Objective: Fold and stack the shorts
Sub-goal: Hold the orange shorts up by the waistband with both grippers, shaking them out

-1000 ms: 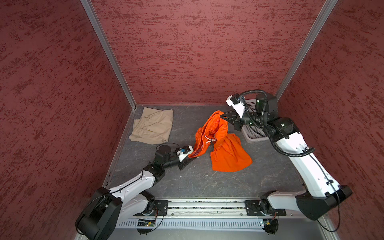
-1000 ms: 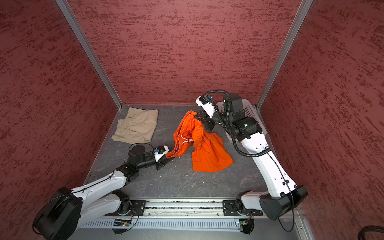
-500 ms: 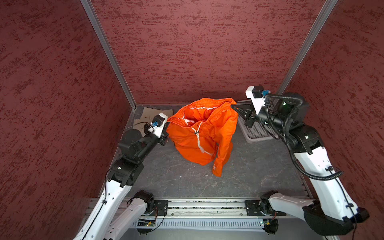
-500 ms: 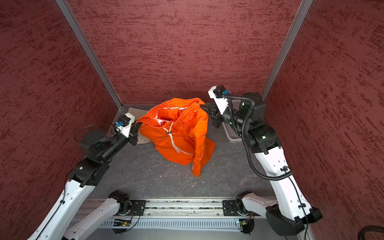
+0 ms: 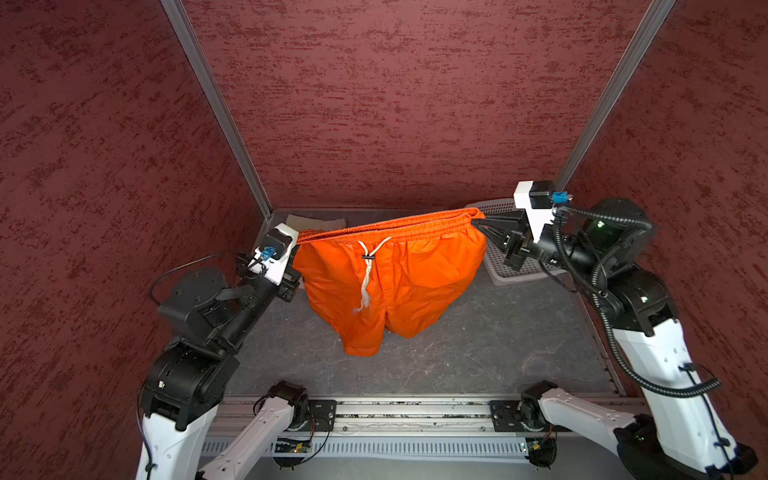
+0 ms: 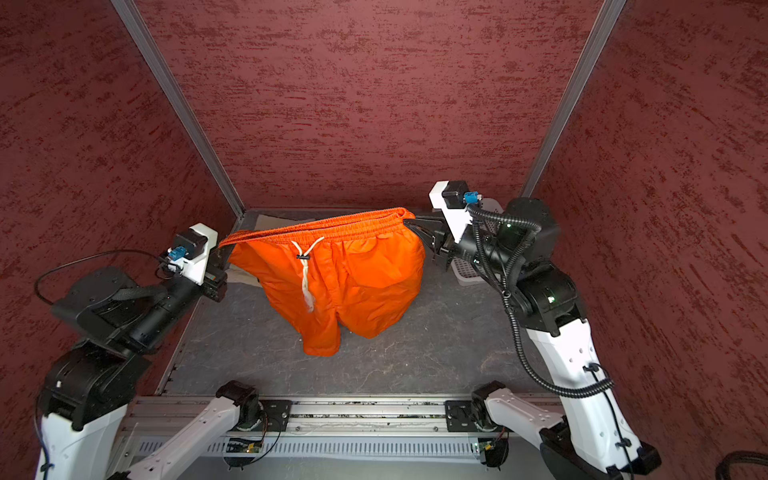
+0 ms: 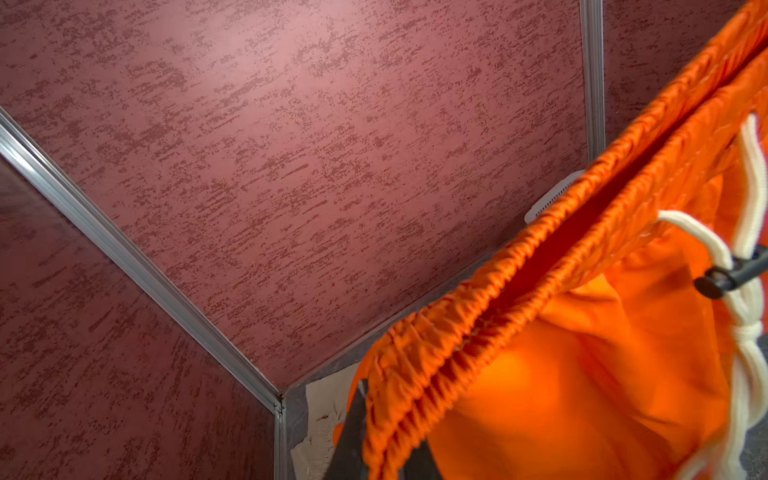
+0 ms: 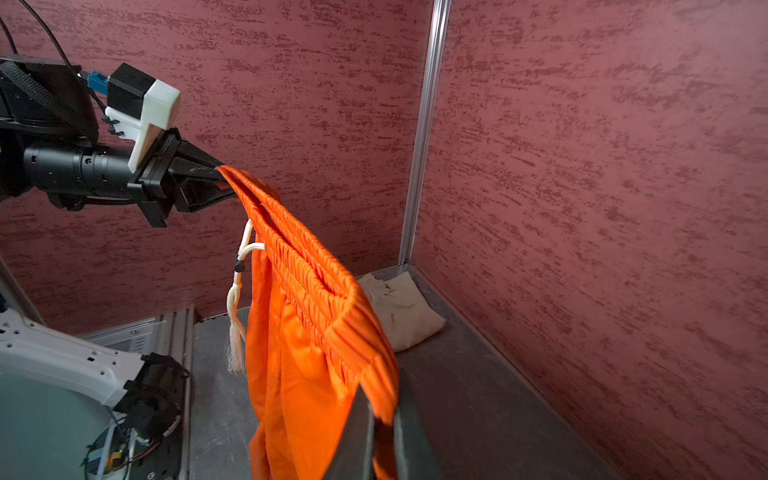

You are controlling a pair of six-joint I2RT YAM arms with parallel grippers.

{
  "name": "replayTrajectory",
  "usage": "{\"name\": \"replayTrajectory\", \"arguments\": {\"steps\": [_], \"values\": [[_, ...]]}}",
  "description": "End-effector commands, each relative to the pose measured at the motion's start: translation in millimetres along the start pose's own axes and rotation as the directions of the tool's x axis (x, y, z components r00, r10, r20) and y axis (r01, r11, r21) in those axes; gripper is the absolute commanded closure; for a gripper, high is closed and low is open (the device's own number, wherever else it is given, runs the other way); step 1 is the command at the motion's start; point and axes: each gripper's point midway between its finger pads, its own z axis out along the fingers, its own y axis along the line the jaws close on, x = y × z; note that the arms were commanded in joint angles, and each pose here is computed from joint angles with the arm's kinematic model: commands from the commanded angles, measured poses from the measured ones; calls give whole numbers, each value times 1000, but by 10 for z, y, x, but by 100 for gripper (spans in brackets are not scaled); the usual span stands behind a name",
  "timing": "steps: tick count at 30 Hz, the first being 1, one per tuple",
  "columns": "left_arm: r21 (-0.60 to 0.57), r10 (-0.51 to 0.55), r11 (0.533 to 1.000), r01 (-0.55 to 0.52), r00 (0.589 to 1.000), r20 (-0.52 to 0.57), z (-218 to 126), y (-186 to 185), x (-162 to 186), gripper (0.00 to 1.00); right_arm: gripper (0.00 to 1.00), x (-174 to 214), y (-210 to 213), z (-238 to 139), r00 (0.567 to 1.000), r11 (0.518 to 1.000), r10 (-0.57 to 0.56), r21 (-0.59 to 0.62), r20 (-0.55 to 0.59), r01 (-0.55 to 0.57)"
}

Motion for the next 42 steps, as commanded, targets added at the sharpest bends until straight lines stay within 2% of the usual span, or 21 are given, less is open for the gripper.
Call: {"name": "replayTrajectory", "arguments": {"steps": [1,4,10,15,19,25,28,31,34,37,42], "values": [[-131,12,991,-19,999,-51,-124,248,53,95,100,-20,-37,-30,999,999,36,19,11,-36],[-106,10,994,-17,997,-70,9,209,83,95,100,66,-223,45,998,994,63,89,-22,-61],[-50,-4,999,-1,996,-94,501,151,110,95,100,189,-755,329,992,967,108,241,-67,-89],[-18,-45,999,43,991,-125,762,238,90,95,100,72,-956,550,993,968,111,232,-45,-98],[-55,-36,998,32,996,-79,569,330,-53,96,100,-153,-789,538,995,985,99,143,-13,-96],[-115,-13,993,11,1000,-13,-63,348,-179,96,100,-370,-238,261,997,996,77,-44,-8,-77],[-155,17,988,-13,1000,21,-325,369,-225,96,100,-441,-98,64,996,996,88,-31,-3,-88],[-176,41,984,-37,999,18,-343,408,-240,97,100,-457,-89,-5,989,989,151,-3,-10,-151],[-159,60,985,-61,998,-14,-96,444,-242,97,100,-374,-220,86,972,973,229,37,-50,-228],[-123,76,989,-83,995,-64,349,479,-200,97,100,-166,-500,281,955,955,283,120,-94,-271],[-22,59,998,-63,989,-133,1236,540,-15,97,100,555,-1211,721,903,901,388,281,-184,-330]]}}
